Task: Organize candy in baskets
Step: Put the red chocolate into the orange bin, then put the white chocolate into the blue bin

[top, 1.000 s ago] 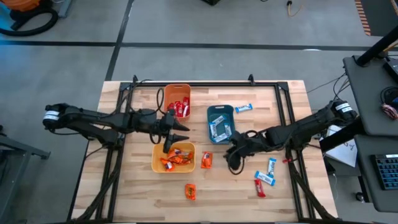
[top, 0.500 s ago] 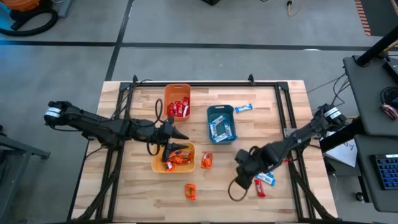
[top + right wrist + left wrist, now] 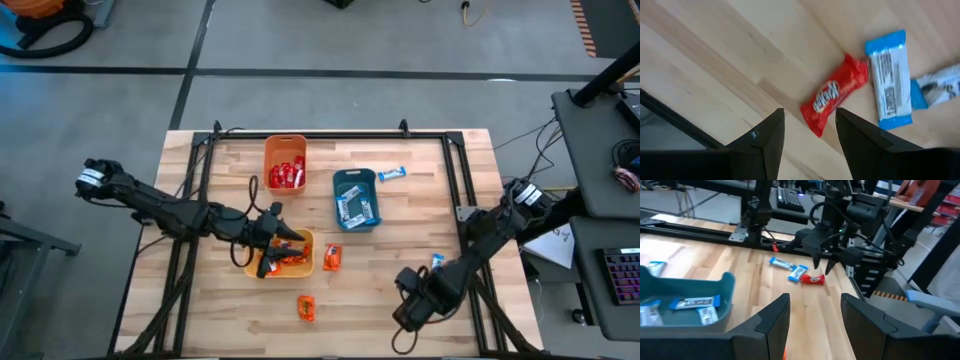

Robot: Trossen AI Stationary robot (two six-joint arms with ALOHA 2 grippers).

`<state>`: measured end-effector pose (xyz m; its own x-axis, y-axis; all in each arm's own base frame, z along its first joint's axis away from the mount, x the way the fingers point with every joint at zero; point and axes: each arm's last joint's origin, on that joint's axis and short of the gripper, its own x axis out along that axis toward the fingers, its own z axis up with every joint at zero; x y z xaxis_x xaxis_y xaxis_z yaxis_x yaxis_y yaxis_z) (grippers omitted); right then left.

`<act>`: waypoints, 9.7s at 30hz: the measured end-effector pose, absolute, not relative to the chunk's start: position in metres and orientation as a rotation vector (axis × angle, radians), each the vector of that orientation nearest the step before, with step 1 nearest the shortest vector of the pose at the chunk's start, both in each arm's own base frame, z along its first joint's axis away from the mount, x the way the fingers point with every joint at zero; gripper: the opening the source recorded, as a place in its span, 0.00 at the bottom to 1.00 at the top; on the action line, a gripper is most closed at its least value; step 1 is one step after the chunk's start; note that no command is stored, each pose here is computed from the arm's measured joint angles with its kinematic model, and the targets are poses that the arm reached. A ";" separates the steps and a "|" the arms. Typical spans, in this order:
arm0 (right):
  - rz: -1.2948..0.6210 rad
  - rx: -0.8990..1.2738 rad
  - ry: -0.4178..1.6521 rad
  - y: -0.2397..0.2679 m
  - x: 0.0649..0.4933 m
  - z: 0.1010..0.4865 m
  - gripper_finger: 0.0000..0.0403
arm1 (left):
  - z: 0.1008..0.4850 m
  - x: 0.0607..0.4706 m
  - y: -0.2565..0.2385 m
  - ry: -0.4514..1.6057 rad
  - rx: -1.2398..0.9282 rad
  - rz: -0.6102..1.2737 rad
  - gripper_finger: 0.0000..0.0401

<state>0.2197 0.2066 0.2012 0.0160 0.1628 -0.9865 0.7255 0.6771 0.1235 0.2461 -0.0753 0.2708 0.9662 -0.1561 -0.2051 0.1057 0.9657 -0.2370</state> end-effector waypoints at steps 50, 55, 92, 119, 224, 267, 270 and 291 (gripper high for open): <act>-0.374 0.152 0.971 0.199 0.268 0.230 0.04 | 0.237 0.285 -0.092 0.151 -0.100 -0.169 0.40; -0.403 -0.078 0.844 0.188 0.281 0.235 0.04 | 0.233 0.289 -0.093 0.129 -0.068 -0.172 0.40; -0.375 -0.365 0.697 0.162 0.319 0.249 0.04 | 0.191 0.333 -0.072 -0.087 -0.105 -0.056 0.33; -0.513 -0.129 0.731 0.148 0.319 0.279 0.41 | 0.220 0.318 -0.045 0.123 -0.036 0.023 0.01; -0.220 -0.007 1.296 -0.169 0.221 0.169 0.29 | 0.306 0.193 -0.040 0.257 -0.188 -0.001 0.28; -0.340 0.074 1.311 -0.194 0.189 0.131 0.56 | 0.314 0.177 -0.029 0.232 0.100 0.212 0.28; -0.323 0.089 1.319 -0.194 0.190 0.127 0.52 | 0.314 0.177 -0.029 0.233 0.100 0.212 0.28; -0.320 0.106 1.272 -0.185 0.182 0.149 0.03 | 0.313 0.177 -0.029 0.236 0.092 0.213 0.28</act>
<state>0.1823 -0.1848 0.1494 0.2566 -0.1771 -0.9502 0.2934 0.9510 -0.0980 0.1765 -0.0289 0.3134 0.9499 0.2196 -0.2224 -0.1982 0.9734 0.1149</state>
